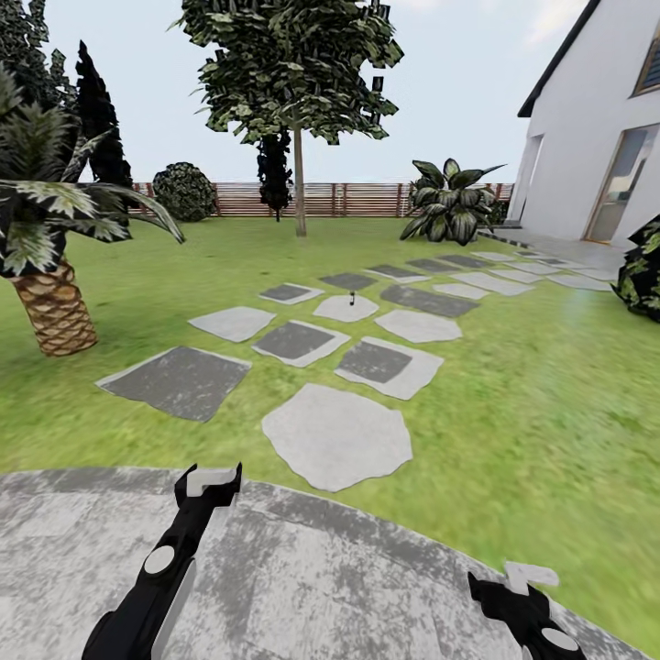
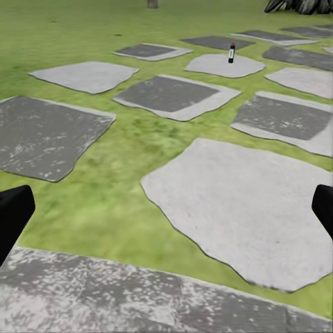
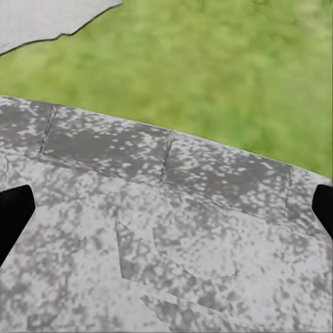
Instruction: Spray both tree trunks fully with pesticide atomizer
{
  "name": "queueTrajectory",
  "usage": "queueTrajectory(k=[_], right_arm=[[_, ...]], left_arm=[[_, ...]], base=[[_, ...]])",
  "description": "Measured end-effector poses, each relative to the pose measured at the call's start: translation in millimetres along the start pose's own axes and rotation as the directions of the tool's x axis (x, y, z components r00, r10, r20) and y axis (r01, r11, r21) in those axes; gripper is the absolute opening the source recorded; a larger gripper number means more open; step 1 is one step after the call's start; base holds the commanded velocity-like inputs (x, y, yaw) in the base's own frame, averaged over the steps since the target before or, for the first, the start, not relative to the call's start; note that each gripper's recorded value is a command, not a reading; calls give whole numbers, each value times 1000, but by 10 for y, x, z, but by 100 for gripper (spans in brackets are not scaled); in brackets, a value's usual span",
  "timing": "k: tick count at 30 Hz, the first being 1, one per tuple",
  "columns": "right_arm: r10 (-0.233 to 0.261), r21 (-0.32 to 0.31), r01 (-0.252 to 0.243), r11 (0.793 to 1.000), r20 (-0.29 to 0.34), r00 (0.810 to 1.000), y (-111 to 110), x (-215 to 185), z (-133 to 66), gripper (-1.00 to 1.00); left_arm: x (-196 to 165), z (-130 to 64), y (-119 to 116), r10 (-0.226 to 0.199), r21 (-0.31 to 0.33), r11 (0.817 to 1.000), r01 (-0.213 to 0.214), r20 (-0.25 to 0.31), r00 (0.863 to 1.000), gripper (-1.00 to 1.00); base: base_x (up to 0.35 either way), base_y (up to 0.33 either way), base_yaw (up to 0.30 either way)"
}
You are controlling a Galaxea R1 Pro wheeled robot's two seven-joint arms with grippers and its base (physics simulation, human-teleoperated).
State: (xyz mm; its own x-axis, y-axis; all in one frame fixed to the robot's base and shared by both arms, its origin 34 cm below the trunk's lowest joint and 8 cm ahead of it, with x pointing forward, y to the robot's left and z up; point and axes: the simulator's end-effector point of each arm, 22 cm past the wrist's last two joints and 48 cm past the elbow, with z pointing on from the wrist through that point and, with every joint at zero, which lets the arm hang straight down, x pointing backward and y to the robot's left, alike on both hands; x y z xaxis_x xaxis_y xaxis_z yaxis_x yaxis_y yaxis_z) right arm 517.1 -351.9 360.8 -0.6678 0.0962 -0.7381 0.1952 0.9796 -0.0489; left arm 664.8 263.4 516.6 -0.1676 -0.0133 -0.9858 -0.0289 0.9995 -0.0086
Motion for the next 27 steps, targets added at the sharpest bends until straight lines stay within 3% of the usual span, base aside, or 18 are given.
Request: queueTrajectory(k=[27], right_arm=[[0, 1, 0, 1000, 0, 1000, -6, -2, 0, 100]], left_arm=[[-1, 0, 0, 0, 0, 1000, 0, 0, 1000, 100]], base=[[327, 0, 0]])
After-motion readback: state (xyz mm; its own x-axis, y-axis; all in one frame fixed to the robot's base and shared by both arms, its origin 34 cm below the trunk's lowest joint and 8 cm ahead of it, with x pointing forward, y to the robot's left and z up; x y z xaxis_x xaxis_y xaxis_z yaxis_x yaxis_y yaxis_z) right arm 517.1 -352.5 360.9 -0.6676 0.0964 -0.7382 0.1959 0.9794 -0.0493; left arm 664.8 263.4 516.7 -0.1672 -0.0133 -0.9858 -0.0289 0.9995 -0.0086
